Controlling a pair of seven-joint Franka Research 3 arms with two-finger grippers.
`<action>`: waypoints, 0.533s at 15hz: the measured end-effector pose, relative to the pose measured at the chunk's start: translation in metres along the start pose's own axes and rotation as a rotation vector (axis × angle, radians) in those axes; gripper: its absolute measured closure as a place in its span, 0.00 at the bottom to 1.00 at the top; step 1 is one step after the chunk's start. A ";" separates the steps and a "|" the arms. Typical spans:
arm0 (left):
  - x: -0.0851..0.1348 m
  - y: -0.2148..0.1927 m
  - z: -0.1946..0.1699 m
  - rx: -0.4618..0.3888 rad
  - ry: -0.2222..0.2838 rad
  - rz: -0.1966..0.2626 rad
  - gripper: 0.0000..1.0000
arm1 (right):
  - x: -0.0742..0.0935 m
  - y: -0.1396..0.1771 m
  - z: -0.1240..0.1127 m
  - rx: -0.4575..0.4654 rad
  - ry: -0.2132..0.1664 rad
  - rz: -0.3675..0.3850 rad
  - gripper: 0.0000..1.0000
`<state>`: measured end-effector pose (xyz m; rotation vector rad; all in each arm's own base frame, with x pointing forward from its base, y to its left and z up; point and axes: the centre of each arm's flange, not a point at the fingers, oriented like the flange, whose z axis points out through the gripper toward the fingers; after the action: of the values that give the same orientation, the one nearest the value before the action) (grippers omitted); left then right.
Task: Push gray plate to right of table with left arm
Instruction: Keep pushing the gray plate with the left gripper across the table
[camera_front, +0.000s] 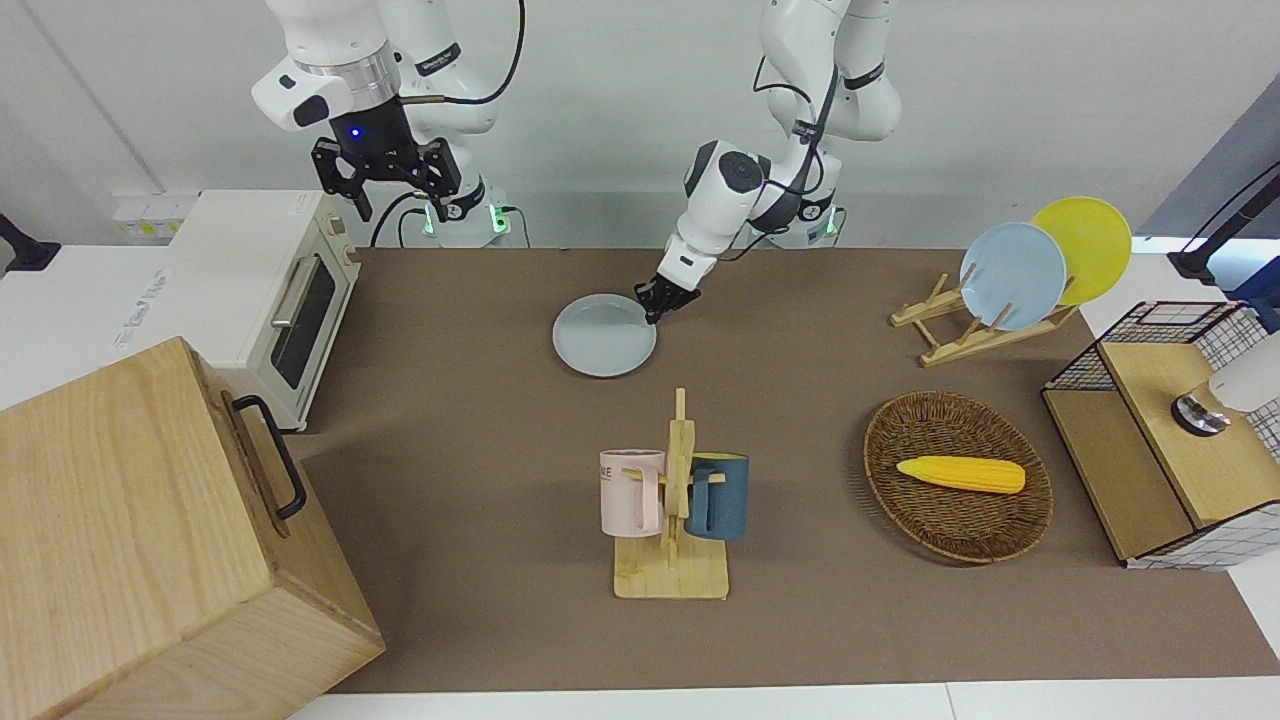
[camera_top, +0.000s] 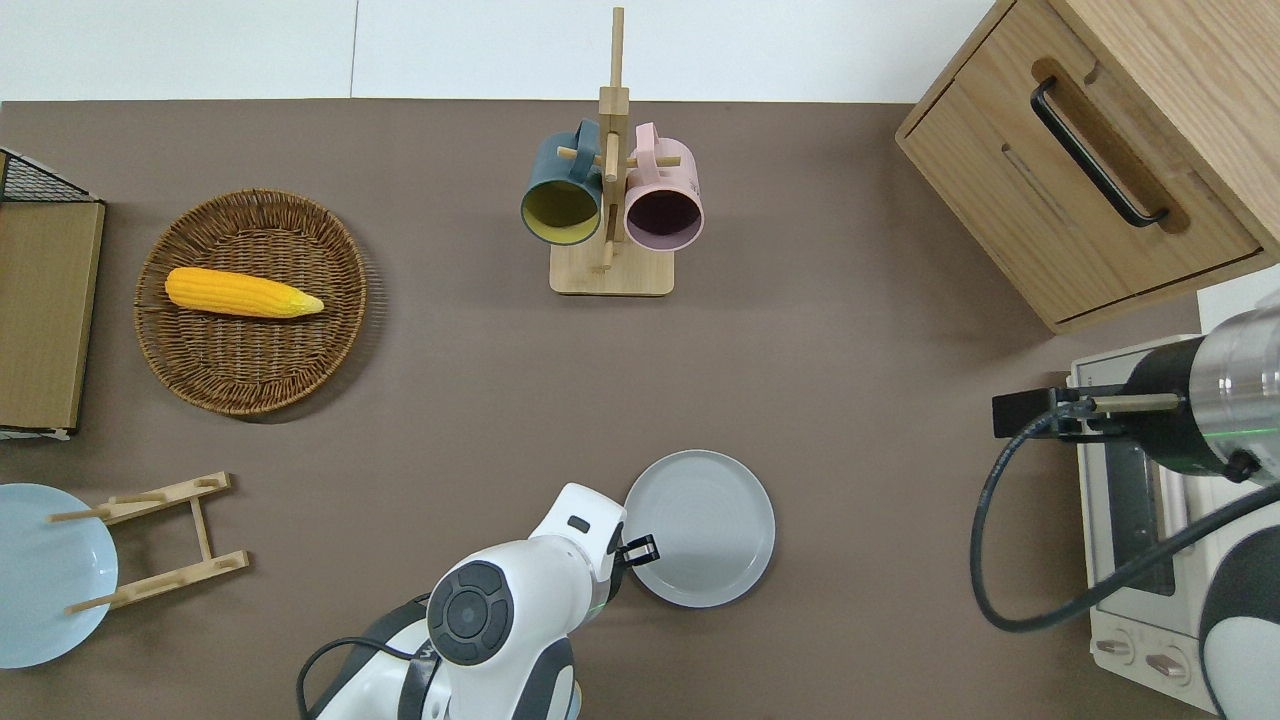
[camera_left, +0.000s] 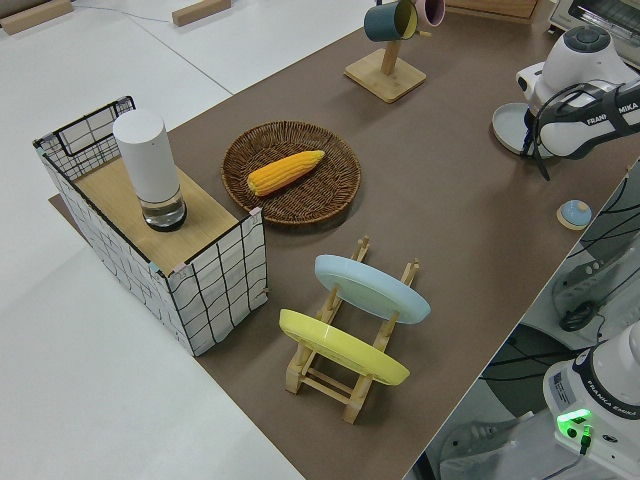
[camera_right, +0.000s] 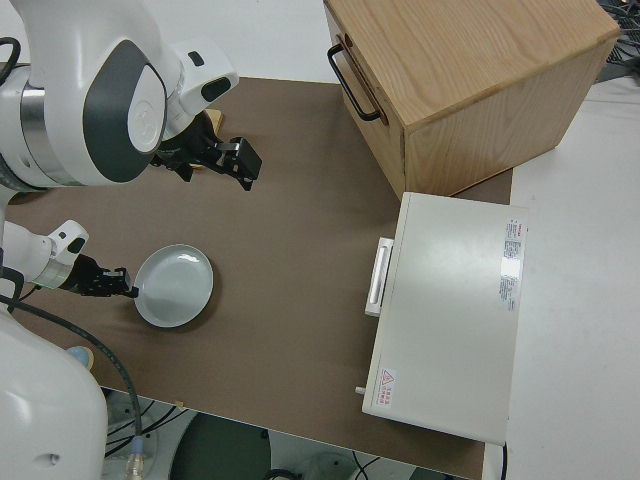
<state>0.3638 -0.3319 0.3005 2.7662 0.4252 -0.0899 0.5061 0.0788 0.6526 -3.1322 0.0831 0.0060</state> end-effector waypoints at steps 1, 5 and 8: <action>-0.001 0.006 0.002 -0.004 -0.004 -0.009 0.98 | 0.000 0.000 0.000 0.000 0.000 0.000 0.00; -0.006 0.024 0.010 -0.017 -0.014 -0.020 0.98 | 0.000 0.000 0.000 0.000 0.000 0.000 0.00; -0.011 0.031 0.013 -0.021 -0.019 -0.013 0.98 | 0.000 0.000 0.000 0.000 0.000 0.000 0.00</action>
<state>0.3626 -0.3669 0.2996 2.7404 0.4366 -0.1137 0.5061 0.0788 0.6526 -3.1322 0.0831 0.0060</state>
